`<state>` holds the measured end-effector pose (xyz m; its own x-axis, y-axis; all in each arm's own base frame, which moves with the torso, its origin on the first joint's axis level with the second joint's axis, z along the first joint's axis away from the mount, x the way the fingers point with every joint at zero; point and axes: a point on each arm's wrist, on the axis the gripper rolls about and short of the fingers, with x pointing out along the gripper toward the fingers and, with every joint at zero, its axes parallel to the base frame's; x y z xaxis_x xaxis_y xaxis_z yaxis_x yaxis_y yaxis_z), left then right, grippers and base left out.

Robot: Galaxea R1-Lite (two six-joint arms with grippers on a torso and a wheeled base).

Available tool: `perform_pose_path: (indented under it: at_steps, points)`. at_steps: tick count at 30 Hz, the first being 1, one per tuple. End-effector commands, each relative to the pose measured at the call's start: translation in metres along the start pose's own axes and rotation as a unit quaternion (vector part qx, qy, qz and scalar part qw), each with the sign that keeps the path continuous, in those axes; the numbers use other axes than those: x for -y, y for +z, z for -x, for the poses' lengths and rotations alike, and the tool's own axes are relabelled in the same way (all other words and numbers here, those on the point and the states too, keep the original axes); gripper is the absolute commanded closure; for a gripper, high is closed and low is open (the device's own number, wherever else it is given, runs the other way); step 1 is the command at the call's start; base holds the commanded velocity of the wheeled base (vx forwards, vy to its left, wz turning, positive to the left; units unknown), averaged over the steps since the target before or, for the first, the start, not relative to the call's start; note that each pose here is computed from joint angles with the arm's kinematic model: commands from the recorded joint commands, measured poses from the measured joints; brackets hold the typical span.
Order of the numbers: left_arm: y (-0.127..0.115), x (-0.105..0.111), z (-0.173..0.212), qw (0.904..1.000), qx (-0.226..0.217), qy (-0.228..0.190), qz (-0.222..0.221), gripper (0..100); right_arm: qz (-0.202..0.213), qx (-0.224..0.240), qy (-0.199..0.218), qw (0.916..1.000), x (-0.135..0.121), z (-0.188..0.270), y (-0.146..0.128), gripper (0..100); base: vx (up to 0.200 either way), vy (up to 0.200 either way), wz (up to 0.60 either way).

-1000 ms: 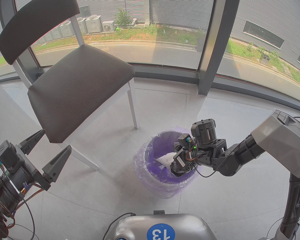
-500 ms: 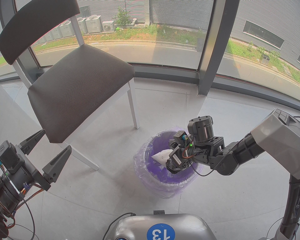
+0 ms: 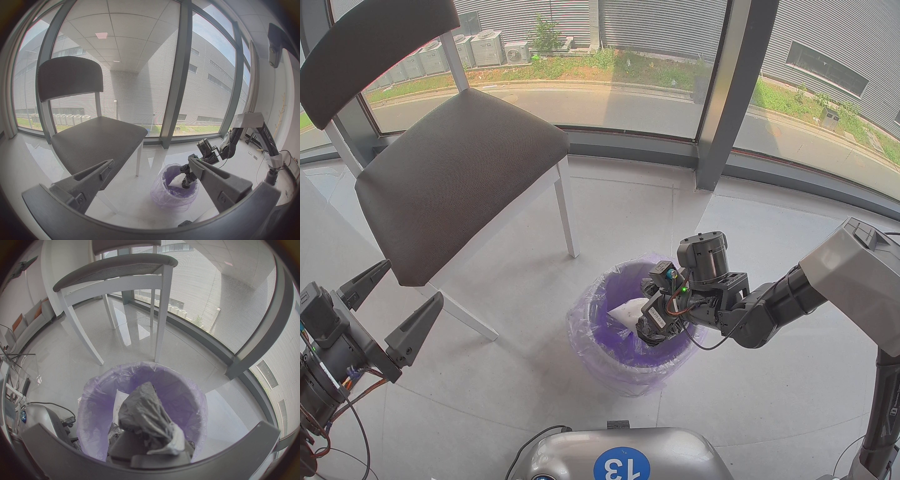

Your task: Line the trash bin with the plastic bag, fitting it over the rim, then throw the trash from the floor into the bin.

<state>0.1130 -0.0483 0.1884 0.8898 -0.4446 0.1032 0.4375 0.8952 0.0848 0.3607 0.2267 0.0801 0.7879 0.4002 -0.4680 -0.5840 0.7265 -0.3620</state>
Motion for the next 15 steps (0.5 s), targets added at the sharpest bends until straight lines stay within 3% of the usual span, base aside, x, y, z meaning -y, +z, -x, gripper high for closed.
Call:
perform_pose_path:
  at_steps: [1,2,3,15]
  points:
    - [0.0001,0.0000,0.0000,1.0000,0.000,0.000,0.000,0,0.000,-0.002,-0.001,1.0000,0.0014,-0.0013,-0.0010,100,0.000,0.000,0.00]
    - [0.0001,0.0000,0.0000,1.0000,0.000,0.000,0.000,0,-0.001,-0.002,-0.002,1.0000,0.0026,-0.0014,-0.0015,100,0.000,0.000,0.00]
    - [0.0001,0.0000,0.0000,1.0000,0.000,0.000,0.000,0,0.000,-0.002,-0.003,1.0000,0.0032,-0.0015,-0.0017,0,0.000,0.000,0.00]
    - [0.0001,0.0000,0.0000,1.0000,0.000,0.000,0.000,0,0.008,-0.005,-0.003,0.9999,0.0038,-0.0019,-0.0035,0,0.000,0.000,0.00]
